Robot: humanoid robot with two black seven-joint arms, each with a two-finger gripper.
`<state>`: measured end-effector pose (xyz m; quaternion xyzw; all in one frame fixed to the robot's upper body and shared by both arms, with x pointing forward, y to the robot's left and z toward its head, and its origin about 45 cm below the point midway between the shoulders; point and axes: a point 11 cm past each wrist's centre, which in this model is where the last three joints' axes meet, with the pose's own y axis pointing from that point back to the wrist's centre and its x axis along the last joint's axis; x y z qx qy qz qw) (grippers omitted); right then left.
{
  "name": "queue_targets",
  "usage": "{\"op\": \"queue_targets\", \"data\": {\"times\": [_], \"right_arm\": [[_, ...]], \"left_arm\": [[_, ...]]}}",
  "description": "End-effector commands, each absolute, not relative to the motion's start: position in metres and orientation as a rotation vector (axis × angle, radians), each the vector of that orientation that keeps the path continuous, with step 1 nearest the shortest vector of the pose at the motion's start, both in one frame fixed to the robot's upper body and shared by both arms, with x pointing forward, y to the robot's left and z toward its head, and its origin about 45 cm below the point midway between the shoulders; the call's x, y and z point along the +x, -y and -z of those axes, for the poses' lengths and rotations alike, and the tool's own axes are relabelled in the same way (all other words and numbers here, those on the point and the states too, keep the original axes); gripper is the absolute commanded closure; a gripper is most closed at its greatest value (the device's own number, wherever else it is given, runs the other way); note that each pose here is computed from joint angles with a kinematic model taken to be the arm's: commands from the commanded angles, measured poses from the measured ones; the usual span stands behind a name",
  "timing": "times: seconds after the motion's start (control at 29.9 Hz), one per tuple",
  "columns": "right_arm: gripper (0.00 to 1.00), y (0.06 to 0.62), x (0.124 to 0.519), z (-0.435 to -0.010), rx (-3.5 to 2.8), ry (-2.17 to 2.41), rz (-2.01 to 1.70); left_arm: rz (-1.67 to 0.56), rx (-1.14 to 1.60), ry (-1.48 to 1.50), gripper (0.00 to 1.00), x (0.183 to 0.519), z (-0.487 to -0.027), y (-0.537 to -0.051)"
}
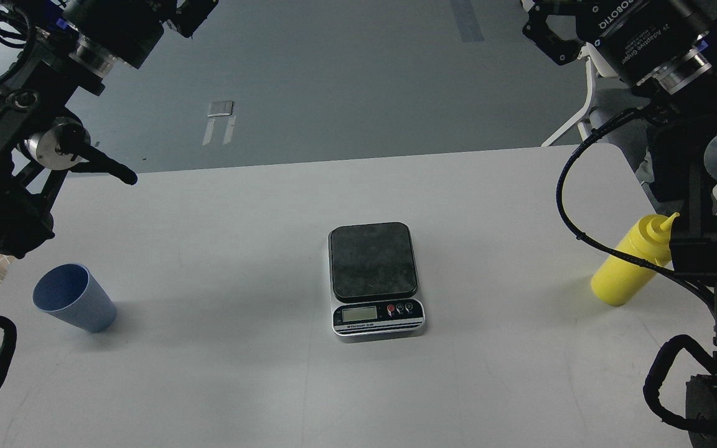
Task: Pour seasoning into cup on scale with both arms
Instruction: 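Move the left gripper down to the blue cup and grasp it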
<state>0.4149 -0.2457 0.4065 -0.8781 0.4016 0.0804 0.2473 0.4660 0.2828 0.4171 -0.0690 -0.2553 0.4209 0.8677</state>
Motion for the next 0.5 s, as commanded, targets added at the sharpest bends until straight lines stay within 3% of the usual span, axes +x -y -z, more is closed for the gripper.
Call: {"op": "queue_targets", "data": {"times": [0.0, 0.2, 0.47], "right_arm": [[0.01, 0.247, 0.414, -0.404, -2.392, -1.100, -0.226], [0.01, 0.248, 0.414, -0.399, -2.391, -1.106, -0.239], [0.01, 0.251, 0.414, -0.393, -2.387, -1.120, -0.257]], "left_arm": [[-0.906, 0.012, 0.652, 0.02, 0.462, -0.420, -0.310], [-0.869, 0.268, 0.722, 0.02, 0.439, -0.425, -0.365], [-0.889, 0.835, 0.883, 0.02, 0.402, -0.411, -0.465]]}}
